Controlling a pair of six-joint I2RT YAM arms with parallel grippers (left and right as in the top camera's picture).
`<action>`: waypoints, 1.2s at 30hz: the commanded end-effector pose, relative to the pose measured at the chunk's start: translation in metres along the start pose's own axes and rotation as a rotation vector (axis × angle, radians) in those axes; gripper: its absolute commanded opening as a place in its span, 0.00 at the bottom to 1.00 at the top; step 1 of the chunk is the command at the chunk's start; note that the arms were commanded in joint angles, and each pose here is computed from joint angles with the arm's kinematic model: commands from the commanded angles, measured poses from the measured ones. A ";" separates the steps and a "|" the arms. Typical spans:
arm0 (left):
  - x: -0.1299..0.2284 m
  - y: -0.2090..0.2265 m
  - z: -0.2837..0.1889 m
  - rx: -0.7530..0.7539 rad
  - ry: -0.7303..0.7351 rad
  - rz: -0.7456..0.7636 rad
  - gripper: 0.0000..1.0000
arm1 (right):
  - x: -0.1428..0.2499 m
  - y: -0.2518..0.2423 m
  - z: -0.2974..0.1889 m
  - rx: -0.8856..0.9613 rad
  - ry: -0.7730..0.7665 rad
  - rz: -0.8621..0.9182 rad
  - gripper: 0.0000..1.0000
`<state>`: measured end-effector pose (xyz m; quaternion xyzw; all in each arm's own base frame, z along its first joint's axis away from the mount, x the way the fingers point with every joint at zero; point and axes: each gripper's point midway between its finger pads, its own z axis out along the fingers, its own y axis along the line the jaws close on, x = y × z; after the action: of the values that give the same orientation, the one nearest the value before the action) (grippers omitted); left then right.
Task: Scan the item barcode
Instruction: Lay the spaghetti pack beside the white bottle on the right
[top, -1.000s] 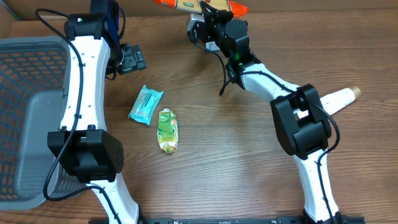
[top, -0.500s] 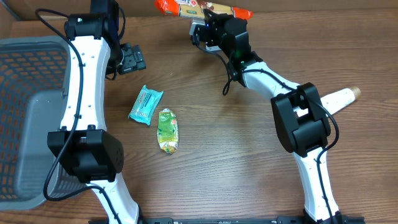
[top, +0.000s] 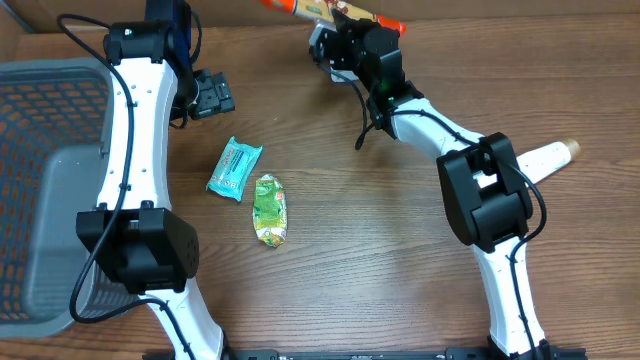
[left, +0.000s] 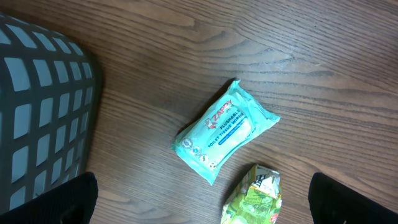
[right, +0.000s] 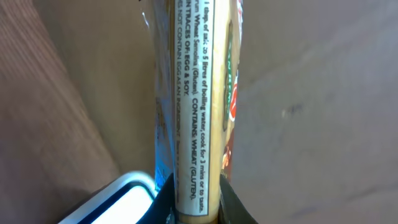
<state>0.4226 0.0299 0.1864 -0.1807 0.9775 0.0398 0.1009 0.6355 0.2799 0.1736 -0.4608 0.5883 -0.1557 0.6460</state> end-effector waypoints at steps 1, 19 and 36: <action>0.001 0.001 0.005 -0.013 0.010 0.021 1.00 | -0.082 -0.145 -0.049 0.229 -0.117 0.207 0.04; 0.001 0.001 0.005 -0.013 0.010 0.021 1.00 | 0.134 -0.191 -0.268 0.219 0.706 1.810 0.04; 0.001 0.001 0.005 -0.013 0.010 0.021 0.99 | 0.268 -0.082 -0.330 0.361 1.054 1.991 0.57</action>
<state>0.4227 0.0299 0.1864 -0.1807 0.9775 0.0398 0.1011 0.4375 -0.0974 0.0911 0.4328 0.8641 0.1665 0.1959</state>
